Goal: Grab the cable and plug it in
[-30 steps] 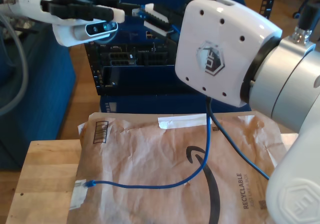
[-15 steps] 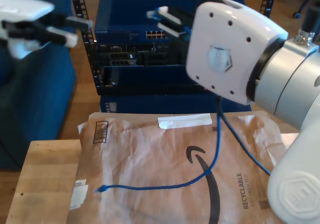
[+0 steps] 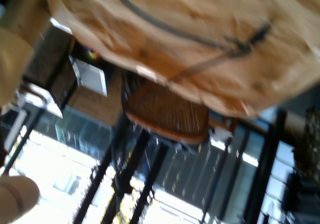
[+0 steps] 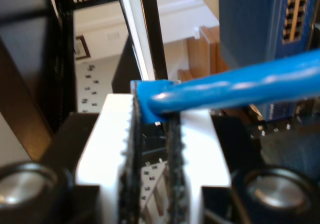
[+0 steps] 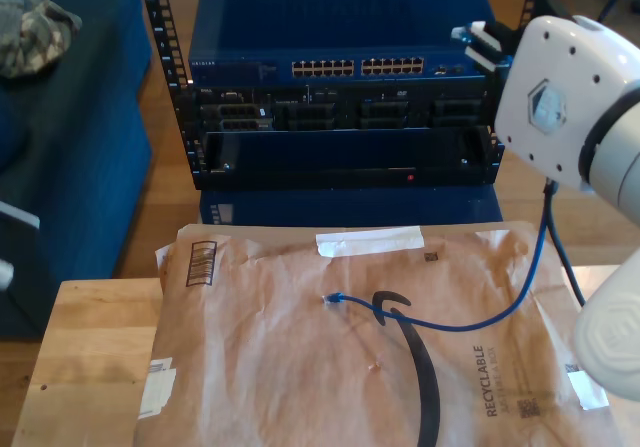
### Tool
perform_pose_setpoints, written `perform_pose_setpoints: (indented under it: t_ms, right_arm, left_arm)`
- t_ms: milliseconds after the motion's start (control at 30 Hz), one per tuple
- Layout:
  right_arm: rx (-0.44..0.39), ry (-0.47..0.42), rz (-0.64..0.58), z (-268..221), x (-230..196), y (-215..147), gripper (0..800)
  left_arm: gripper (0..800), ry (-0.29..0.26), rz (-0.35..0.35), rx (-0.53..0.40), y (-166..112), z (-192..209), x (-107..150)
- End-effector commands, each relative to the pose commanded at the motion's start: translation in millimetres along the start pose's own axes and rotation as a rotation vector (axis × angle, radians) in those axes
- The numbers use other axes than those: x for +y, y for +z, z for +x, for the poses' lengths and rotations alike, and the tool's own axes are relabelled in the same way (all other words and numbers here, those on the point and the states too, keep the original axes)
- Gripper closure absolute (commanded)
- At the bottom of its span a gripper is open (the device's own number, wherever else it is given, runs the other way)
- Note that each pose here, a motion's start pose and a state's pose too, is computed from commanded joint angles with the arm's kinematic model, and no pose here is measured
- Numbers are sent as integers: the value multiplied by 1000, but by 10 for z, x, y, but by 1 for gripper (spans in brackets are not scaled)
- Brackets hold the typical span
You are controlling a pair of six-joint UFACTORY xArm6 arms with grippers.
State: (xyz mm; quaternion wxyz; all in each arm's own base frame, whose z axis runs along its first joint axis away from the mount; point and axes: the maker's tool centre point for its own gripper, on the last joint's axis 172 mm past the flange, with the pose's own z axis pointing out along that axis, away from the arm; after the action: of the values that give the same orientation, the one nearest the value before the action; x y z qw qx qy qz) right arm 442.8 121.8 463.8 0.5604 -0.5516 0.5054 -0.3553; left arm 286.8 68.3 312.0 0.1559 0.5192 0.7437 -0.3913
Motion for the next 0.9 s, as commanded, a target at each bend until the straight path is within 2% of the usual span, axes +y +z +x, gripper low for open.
perform_pose_setpoints:
  t_ms: [133,267,367,533,633,733,900]
  right_arm:
    - [28,-13,-6,82,166,47,796]
    - [62,-31,-8,170,316,134,798]
    - [78,-48,-17,198,429,206,798]
    - [111,-76,-1,276,551,240,798]
    - [115,-87,-12,270,649,280,798]
    - [130,-99,-15,299,731,326,798]
    - [143,-114,-23,306,832,426,798]
  left_arm:
    - [1,46,47,62,216,280,-247]
    - [1,1,68,72,330,682,-494]
    - [1,41,46,44,450,793,-678]
    - [1,30,61,82,612,1291,-1087]
    - [0,63,35,86,668,1538,-1234]
    - [1,43,27,89,639,1756,-1431]
    - [1,120,-3,64,648,1906,-1569]
